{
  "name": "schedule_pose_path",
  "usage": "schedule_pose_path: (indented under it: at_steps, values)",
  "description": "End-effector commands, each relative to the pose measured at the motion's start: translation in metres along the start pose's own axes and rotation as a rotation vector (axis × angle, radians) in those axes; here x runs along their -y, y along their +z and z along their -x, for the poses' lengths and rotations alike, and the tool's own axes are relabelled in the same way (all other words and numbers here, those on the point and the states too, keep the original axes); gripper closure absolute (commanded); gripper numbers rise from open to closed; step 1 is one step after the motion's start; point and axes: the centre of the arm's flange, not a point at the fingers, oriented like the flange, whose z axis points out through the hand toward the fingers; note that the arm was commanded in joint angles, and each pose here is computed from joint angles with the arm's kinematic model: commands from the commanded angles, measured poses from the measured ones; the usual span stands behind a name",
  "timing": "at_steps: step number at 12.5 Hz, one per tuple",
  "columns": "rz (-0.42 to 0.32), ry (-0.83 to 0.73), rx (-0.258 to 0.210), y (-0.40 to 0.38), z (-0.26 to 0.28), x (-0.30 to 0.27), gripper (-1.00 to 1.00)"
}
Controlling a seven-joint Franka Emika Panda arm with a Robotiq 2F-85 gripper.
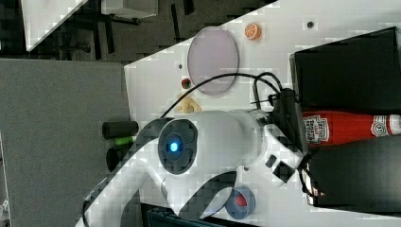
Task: Pick Ketchup from oven and place it on table.
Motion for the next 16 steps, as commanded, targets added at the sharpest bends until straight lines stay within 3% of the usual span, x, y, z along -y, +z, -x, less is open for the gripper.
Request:
schedule_pose_path:
  at_steps: [1, 2, 5, 8, 11, 14, 16]
  values:
    - [-0.024, 0.065, 0.010, 0.001, 0.001, -0.001, -0.37]
    - [-0.031, 0.062, 0.009, -0.003, 0.002, 0.000, -0.23]
    - [-0.058, 0.035, 0.005, -0.032, 0.008, 0.011, -0.23]
    - [-0.069, -0.127, 0.004, -0.111, 0.066, 0.050, -0.23]
    - [-0.126, -0.395, 0.028, -0.155, 0.207, 0.105, -0.23]
    - [-0.086, -0.603, 0.073, -0.132, 0.330, 0.124, -0.23]
    - [-0.047, -0.663, 0.095, -0.110, 0.367, 0.119, -0.23]
